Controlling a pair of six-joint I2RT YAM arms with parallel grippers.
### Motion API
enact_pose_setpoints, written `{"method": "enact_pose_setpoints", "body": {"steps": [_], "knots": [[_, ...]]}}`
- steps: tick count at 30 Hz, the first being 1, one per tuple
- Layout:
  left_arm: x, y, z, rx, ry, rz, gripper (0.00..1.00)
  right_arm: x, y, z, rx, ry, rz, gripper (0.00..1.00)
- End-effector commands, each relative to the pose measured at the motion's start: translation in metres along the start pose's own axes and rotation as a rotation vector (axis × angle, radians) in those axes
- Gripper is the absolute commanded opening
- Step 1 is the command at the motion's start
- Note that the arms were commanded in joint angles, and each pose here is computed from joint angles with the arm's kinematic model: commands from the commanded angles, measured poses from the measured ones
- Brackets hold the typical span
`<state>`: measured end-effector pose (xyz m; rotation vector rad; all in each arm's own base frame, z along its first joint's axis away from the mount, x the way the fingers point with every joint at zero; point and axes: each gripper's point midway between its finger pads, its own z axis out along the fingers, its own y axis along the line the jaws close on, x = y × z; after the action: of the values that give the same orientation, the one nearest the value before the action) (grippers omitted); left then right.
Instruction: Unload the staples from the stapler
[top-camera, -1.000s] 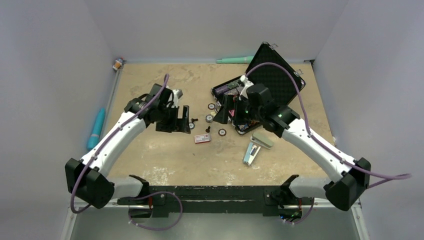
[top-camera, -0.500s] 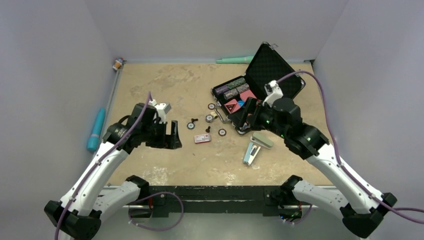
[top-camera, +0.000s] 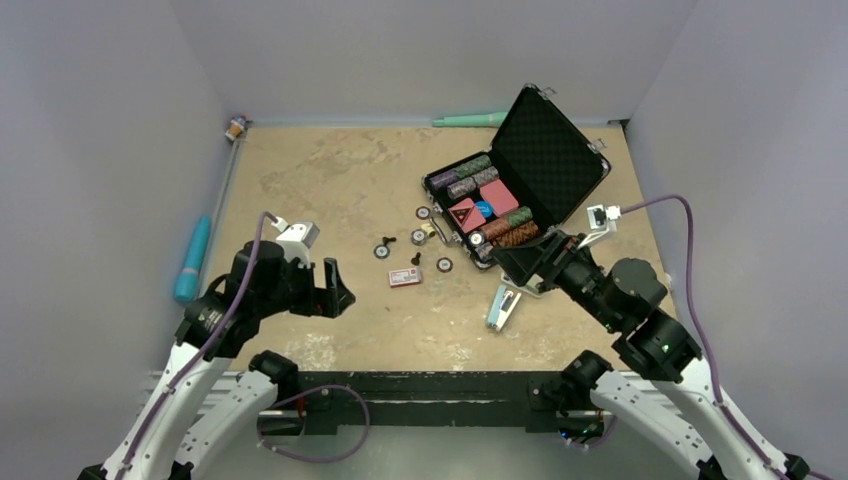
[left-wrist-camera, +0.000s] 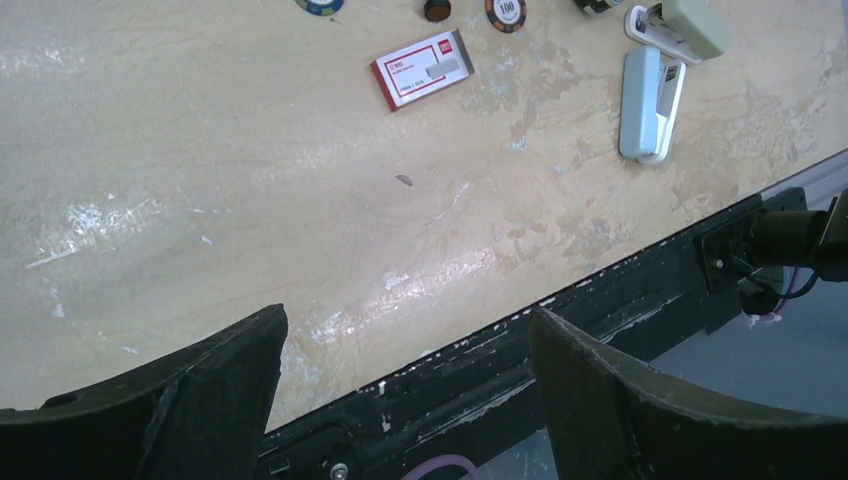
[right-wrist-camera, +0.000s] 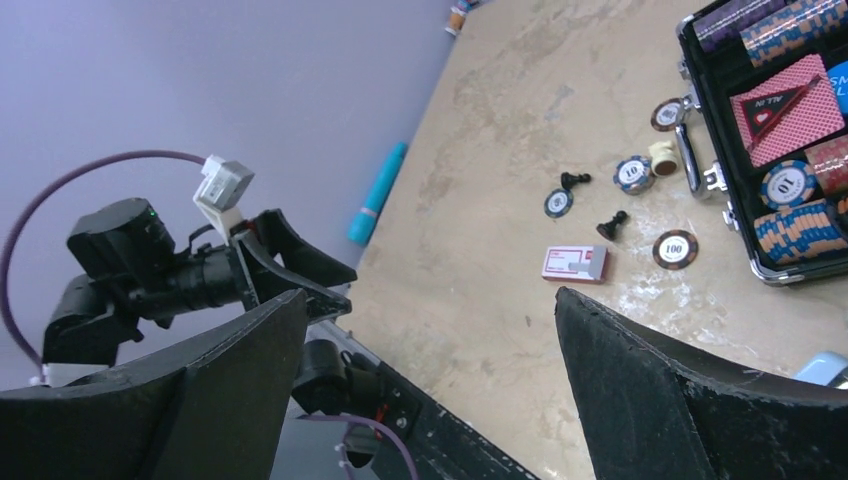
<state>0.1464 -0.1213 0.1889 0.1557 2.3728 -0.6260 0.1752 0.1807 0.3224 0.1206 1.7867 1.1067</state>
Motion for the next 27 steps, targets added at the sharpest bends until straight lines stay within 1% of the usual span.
{"method": "enact_pose_setpoints", "body": {"steps": [1,6,12,16,21,27], "knots": [[-0.012,-0.003,0.002,0.016,-0.06,0.0,0.94,-0.014,0.014,-0.006,-0.073,-0.08,0.055,0.99],[-0.011,-0.004,0.002,0.025,-0.07,0.004,0.95,0.003,-0.009,-0.017,-0.011,-0.058,0.065,0.99],[-0.011,-0.003,0.002,0.017,-0.074,0.003,0.95,0.024,-0.029,-0.043,-0.007,-0.041,0.103,0.99],[-0.012,-0.003,0.003,0.017,-0.075,0.004,0.96,0.035,-0.036,-0.053,-0.021,-0.036,0.163,0.99],[-0.012,-0.003,0.004,0.018,-0.071,0.006,0.96,0.05,-0.043,-0.052,-0.022,-0.004,0.219,0.99],[-0.011,-0.002,0.004,0.014,-0.063,0.003,0.97,0.061,-0.048,-0.046,-0.008,0.038,0.217,0.99]]}}
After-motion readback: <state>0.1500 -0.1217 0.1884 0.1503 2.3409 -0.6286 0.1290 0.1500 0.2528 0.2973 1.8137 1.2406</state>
